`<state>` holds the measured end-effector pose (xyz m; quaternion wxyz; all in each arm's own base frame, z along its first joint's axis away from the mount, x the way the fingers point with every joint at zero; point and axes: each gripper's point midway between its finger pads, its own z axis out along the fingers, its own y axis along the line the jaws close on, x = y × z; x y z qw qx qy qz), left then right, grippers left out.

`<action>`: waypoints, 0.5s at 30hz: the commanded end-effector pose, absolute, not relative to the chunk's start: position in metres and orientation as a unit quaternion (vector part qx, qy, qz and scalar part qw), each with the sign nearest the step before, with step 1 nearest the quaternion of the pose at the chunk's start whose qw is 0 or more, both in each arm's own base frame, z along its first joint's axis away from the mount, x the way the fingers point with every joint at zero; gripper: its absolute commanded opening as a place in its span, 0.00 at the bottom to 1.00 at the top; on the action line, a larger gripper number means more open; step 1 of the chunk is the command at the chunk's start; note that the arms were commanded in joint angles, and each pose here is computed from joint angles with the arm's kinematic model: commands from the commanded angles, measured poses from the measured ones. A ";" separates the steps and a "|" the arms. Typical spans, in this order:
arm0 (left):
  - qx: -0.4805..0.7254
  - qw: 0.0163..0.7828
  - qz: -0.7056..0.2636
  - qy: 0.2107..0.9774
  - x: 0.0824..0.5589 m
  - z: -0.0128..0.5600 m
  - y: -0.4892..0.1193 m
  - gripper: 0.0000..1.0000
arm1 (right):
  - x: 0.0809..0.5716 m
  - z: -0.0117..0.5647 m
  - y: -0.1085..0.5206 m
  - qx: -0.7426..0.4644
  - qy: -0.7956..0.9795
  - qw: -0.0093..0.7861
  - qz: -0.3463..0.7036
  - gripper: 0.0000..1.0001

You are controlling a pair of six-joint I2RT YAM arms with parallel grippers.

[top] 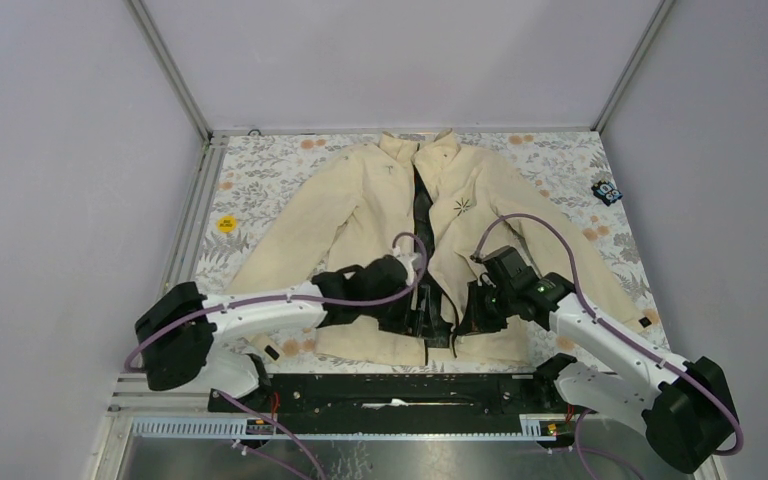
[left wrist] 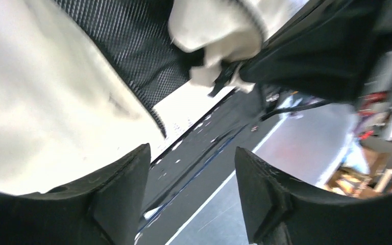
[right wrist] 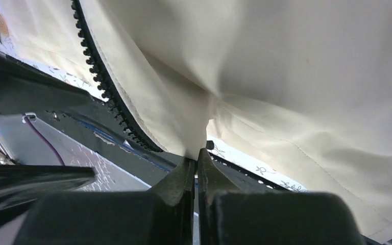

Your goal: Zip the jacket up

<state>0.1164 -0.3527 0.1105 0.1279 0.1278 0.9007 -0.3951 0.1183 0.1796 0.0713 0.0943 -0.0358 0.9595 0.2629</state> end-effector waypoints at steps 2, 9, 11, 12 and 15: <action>0.142 0.146 -0.200 0.958 0.107 0.073 -0.324 0.60 | 0.130 0.083 0.179 -0.025 0.958 0.122 0.257 0.00; 0.139 0.172 -0.090 0.971 0.112 0.053 -0.326 0.56 | 0.132 0.084 0.180 -0.020 0.956 0.129 0.262 0.00; 0.135 0.177 -0.080 0.972 0.114 0.049 -0.329 0.54 | 0.132 0.085 0.179 -0.019 0.955 0.133 0.263 0.00; 0.132 0.179 -0.075 0.972 0.114 0.047 -0.330 0.54 | 0.132 0.084 0.178 -0.017 0.956 0.134 0.261 0.00; 0.132 0.186 -0.047 0.973 0.121 0.041 -0.330 0.52 | 0.132 0.086 0.179 -0.017 0.955 0.137 0.264 0.00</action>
